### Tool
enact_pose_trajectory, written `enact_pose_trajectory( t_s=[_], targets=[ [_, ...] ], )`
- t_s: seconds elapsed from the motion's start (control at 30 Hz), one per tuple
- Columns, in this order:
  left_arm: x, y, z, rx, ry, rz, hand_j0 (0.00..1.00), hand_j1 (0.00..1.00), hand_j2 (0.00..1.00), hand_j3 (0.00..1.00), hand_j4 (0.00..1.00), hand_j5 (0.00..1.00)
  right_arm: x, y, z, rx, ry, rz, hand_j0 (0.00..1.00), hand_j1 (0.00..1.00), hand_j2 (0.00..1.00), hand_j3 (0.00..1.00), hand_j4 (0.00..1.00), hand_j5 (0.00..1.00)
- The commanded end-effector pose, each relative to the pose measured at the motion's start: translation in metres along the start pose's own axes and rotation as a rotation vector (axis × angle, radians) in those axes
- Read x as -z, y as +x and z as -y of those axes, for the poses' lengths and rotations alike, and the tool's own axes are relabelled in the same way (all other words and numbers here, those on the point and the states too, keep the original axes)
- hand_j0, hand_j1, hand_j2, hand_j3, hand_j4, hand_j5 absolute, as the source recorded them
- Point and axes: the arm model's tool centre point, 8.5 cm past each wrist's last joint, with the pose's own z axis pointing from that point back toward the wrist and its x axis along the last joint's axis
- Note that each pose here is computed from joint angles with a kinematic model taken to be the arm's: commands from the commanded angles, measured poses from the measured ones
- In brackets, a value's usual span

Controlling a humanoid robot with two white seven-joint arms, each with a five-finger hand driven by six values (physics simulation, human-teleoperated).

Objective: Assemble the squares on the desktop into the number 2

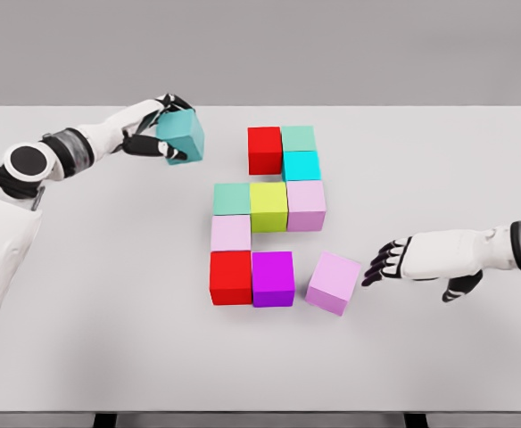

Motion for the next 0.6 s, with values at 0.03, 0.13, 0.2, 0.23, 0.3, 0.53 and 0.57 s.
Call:
enact_pose_trajectory(
  t_s=[0.03, 0.13, 0.2, 0.23, 0.3, 0.53, 0.57],
  targets=[
    [0.012, -0.005, 0.009, -0.003, -0.008, -0.032, 0.30, 0.30, 0.30, 0.30, 0.30, 0.30, 0.003, -0.001, 0.001, 0.003, -0.006, 0.001, 1.00, 1.00, 1.00, 1.00, 1.00, 1.00],
    [0.015, -0.005, 0.008, 0.013, -0.007, -0.047, 0.30, 0.30, 0.30, 0.30, 0.30, 0.30, 0.003, -0.004, 0.004, 0.003, -0.010, -0.005, 1.00, 1.00, 1.00, 1.00, 1.00, 1.00],
    [0.020, -0.001, 0.010, 0.051, -0.005, -0.059, 0.30, 0.30, 0.30, 0.30, 0.30, 0.30, 0.003, -0.005, 0.005, 0.001, -0.012, -0.007, 1.00, 1.00, 1.00, 1.00, 1.00, 1.00],
    [0.021, 0.001, 0.010, 0.060, -0.003, -0.060, 0.30, 0.30, 0.30, 0.30, 0.30, 0.30, 0.002, -0.006, 0.006, 0.000, -0.014, -0.011, 1.00, 1.00, 1.00, 1.00, 1.00, 1.00],
    [0.026, 0.004, 0.013, 0.080, -0.002, -0.080, 0.30, 0.30, 0.30, 0.30, 0.30, 0.30, 0.004, -0.009, 0.005, 0.009, -0.016, -0.014, 1.00, 1.00, 1.00, 1.00, 1.00, 1.00],
    [0.040, 0.010, 0.015, 0.102, 0.002, -0.130, 0.30, 0.30, 0.30, 0.30, 0.30, 0.30, 0.011, -0.011, 0.014, 0.001, -0.034, -0.007, 1.00, 1.00, 1.00, 1.00, 1.00, 1.00],
    [0.042, 0.011, 0.015, 0.098, 0.001, -0.130, 0.30, 0.30, 0.30, 0.30, 0.30, 0.30, 0.011, -0.011, 0.014, 0.001, -0.034, -0.007, 1.00, 1.00, 1.00, 1.00, 1.00, 1.00]
  ],
)
